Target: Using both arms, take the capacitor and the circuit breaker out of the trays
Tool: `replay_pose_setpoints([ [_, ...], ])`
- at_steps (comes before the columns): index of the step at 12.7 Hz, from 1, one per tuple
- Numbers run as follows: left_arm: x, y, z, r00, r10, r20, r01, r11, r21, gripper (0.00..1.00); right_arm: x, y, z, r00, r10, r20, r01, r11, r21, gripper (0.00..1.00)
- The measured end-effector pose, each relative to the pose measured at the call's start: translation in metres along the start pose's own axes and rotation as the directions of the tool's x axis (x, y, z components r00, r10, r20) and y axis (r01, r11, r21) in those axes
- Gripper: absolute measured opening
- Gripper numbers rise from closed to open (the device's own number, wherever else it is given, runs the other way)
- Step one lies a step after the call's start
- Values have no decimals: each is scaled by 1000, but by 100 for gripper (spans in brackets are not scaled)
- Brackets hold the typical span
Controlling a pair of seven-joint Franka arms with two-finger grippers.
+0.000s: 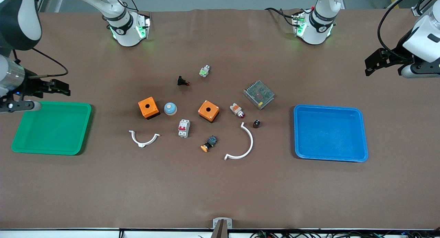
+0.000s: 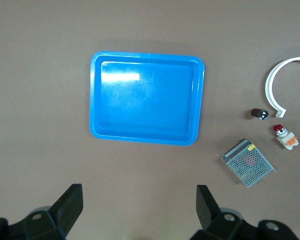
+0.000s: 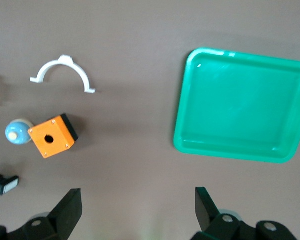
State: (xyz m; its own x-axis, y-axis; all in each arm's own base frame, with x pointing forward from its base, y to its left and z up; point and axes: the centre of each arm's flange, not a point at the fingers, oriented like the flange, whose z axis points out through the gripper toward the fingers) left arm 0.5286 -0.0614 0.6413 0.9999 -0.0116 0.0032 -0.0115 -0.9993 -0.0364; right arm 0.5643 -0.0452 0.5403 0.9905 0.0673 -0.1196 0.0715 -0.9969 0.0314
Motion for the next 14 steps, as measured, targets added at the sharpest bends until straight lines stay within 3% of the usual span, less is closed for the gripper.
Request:
replay_pose_setpoints([
  [4,0,0,0,1000,0,-1,0,1000,0,100,-2,9,-55,994,-55,-90,54,998,-18,100],
  [11,2,0,-3,1000,0,-24,0,1000,-2,100,-4,13,-84,989,-53,-140,49,998,-30,100],
  [14,2,0,-3,1000,0,-24,0,1000,-2,100,-6,21,-93,988,-13,-152,3,998,-67,100],
])
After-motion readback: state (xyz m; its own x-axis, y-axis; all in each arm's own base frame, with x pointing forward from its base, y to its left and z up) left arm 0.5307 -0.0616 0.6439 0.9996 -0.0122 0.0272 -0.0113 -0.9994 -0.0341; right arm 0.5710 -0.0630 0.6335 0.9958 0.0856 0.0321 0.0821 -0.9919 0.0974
